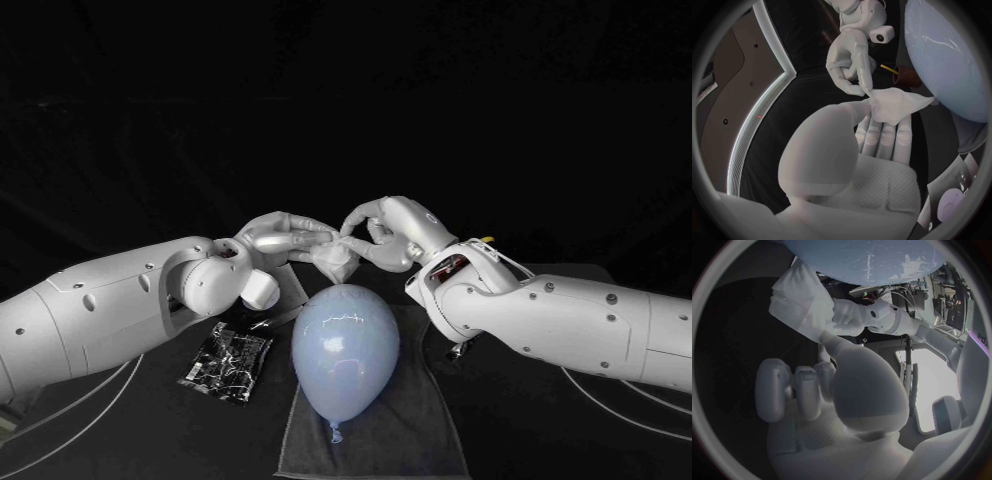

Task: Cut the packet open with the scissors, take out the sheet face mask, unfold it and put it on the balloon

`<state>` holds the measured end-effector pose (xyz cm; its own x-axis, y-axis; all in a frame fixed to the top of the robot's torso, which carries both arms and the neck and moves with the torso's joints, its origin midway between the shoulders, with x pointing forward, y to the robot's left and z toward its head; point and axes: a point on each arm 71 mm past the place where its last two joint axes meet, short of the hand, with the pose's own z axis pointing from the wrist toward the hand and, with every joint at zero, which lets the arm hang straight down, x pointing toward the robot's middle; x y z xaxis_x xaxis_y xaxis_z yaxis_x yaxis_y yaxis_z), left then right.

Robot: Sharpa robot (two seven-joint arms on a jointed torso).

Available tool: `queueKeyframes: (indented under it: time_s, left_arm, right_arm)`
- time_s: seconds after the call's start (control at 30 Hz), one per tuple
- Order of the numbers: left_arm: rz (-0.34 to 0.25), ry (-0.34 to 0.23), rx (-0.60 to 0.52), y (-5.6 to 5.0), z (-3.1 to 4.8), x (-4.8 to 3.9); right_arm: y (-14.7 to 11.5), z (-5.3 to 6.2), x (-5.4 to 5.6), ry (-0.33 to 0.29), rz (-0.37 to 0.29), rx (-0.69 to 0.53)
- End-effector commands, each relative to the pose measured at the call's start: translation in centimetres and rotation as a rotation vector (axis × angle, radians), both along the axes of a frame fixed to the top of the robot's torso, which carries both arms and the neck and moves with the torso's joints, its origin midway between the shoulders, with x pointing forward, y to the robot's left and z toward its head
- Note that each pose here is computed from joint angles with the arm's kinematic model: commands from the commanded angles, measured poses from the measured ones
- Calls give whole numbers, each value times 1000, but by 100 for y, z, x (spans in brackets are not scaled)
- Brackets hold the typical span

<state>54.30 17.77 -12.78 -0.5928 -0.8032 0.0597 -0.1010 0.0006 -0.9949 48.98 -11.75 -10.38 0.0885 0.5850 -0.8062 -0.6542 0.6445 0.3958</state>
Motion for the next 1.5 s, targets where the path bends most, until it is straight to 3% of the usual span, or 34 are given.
queueKeyframes:
  time_s: [0.03,0.4,0.67,1.23,1.5]
  left_arm:
    - [49,-46,13,18,30,21]
    - [158,-76,36,118,39,79]
    - [234,-93,46,249,41,159]
    - [284,-101,44,410,63,285]
    - [283,-106,46,460,124,339]
  right_arm:
    - [6,8,-30,-7,29,-8]
    - [-91,23,-121,-3,51,-2]
    - [-249,27,-138,1,34,2]
    - [-432,13,-68,15,18,-16]
    - [-510,66,38,4,23,-51]
